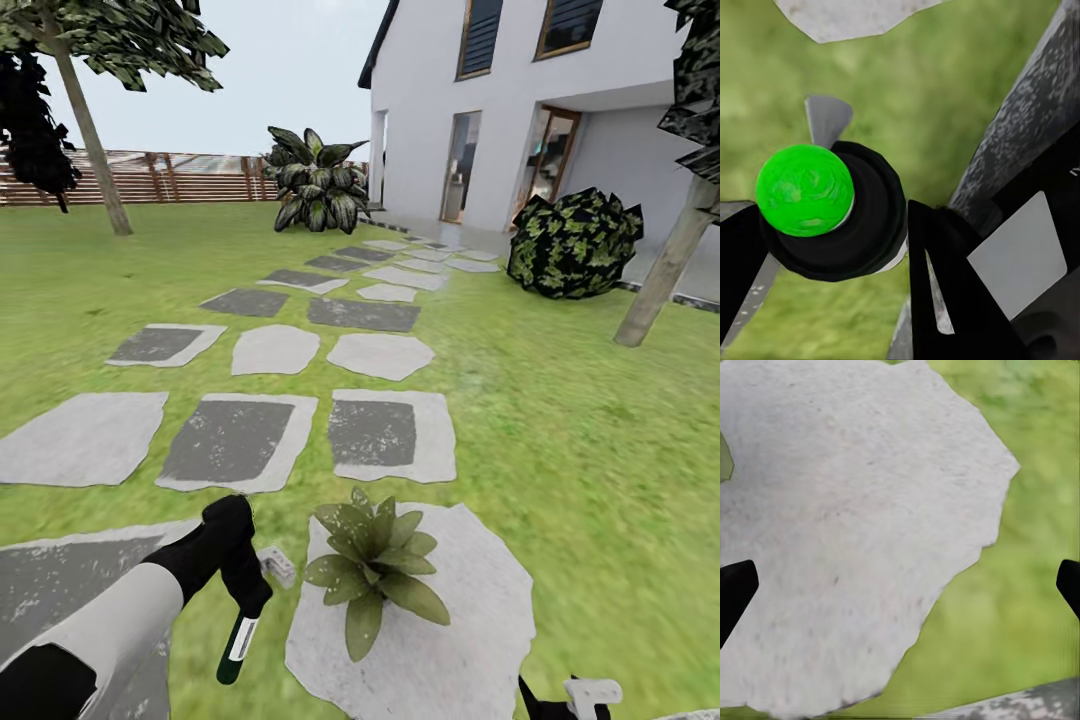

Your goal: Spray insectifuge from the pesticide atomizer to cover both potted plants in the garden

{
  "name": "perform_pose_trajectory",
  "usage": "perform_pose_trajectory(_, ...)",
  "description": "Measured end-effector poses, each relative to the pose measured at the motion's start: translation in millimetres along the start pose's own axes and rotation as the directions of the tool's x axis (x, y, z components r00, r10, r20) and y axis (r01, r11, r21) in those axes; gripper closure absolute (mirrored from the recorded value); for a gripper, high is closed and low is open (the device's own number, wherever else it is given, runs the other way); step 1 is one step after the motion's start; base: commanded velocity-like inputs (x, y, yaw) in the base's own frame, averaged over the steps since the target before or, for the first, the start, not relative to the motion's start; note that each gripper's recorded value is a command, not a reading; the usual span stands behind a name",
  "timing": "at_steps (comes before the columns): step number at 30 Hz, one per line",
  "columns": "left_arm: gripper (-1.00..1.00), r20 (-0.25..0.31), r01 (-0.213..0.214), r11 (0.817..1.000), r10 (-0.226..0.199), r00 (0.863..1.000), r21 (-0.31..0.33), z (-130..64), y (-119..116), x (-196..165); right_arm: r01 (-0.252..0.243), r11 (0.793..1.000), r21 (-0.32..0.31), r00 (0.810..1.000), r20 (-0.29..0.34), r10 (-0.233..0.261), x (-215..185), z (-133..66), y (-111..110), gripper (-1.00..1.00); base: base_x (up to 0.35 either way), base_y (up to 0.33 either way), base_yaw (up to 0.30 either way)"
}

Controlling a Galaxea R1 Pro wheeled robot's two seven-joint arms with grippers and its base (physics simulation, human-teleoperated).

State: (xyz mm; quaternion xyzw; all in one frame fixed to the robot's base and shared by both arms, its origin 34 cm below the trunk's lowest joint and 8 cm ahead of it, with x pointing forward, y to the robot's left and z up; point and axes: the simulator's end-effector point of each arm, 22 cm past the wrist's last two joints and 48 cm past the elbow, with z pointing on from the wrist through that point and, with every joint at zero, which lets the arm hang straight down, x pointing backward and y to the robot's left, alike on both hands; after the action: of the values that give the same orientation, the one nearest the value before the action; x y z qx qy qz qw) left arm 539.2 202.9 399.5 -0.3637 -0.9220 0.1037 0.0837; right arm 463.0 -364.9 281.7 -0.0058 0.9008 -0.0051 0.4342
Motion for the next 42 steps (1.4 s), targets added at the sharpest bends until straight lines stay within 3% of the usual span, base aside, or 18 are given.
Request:
perform_pose_trajectory(10, 1.0, 0.003, 0.013, 1.0, -0.013, 1.0, 0.0, -0.9, 2.4, 1.1, 0.0, 1.0, 0.0, 1.0, -0.001, 0.0, 0.2, 0.0, 0.0, -1.0, -0.214, -0.221, 0.257)
perform_pose_trajectory(26, 1.0, 0.003, 0.014, 1.0, -0.014, 1.0, 0.001, -1.1, 1.9, 0.9, -0.001, 1.0, -0.001, 1.0, 0.0, 0.001, 0.1, -0.1, 0.9, -1.0, -0.025, -0.263, 0.031)
perform_pose_trajectory(42, 1.0, 0.0, 0.018, 1.0, -0.018, 1.0, 0.0, -0.5, 3.1, 2.7, -0.001, 1.0, -0.001, 1.0, 0.0, 0.001, 0.2, -0.1, 1.1, -1.0, -0.044, -0.242, 0.268)
